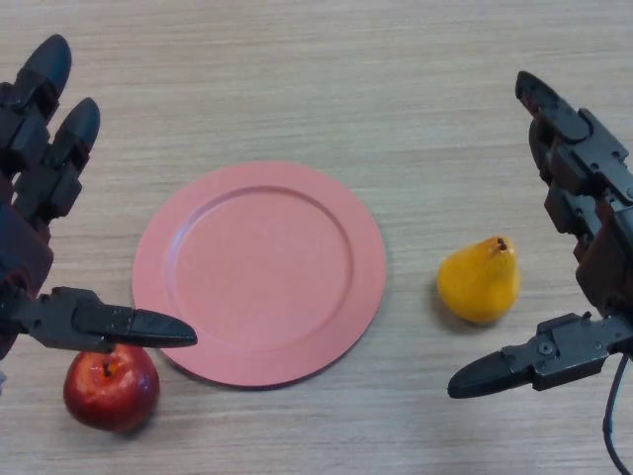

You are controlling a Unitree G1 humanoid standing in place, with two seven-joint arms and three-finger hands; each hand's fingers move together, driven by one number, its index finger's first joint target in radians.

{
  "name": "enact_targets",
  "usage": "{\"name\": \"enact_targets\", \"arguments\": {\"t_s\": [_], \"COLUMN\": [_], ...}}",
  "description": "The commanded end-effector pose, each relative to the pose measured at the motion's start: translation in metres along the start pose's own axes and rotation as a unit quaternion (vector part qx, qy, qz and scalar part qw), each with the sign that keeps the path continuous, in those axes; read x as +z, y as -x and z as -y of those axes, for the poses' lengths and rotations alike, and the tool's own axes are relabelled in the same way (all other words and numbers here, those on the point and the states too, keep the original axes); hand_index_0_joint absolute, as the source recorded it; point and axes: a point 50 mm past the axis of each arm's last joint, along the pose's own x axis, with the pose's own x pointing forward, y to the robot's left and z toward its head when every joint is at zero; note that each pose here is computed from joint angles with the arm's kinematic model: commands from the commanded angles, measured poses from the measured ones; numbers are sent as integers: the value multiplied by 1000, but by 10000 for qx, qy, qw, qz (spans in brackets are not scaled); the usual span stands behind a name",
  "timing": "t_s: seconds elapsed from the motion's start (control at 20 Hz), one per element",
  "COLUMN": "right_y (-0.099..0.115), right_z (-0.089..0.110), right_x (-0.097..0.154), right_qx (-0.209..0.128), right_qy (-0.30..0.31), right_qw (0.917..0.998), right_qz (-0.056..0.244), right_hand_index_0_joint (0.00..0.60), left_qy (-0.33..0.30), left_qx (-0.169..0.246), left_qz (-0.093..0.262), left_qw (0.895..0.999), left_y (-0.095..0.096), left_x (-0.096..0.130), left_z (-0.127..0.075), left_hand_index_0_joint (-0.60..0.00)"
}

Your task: Pick up the yellow pear and place it on the plate

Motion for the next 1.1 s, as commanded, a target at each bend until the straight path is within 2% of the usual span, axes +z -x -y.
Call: {"name": "enact_targets", "arguments": {"t_s": [0.05,0.3,0.55,0.85,1.1], "right_y": [4,0,-19,-44,-59], "right_z": [11,15,26,39,46], "right_x": [28,23,4,-35,-72], "right_qx": [-287,-386,-421,-713,-951], "right_qy": [171,97,149,296,504], "right_qw": [9948,9950,9950,9937,9931], "right_qz": [961,915,890,810,471], "right_hand_index_0_joint": [0,0,0,0,0], "left_qy": [-381,-370,-476,-681,-629], "left_qx": [167,155,157,97,136], "left_qz": [1197,1154,1132,1036,1074], "left_qw": [9919,9925,9923,9922,9921], "left_y": [2,2,3,5,8], "left_x": [36,36,33,30,30], "left_z": [-5,-5,-6,-5,-7], "left_hand_index_0_joint": [0,0,0,0,0]}}
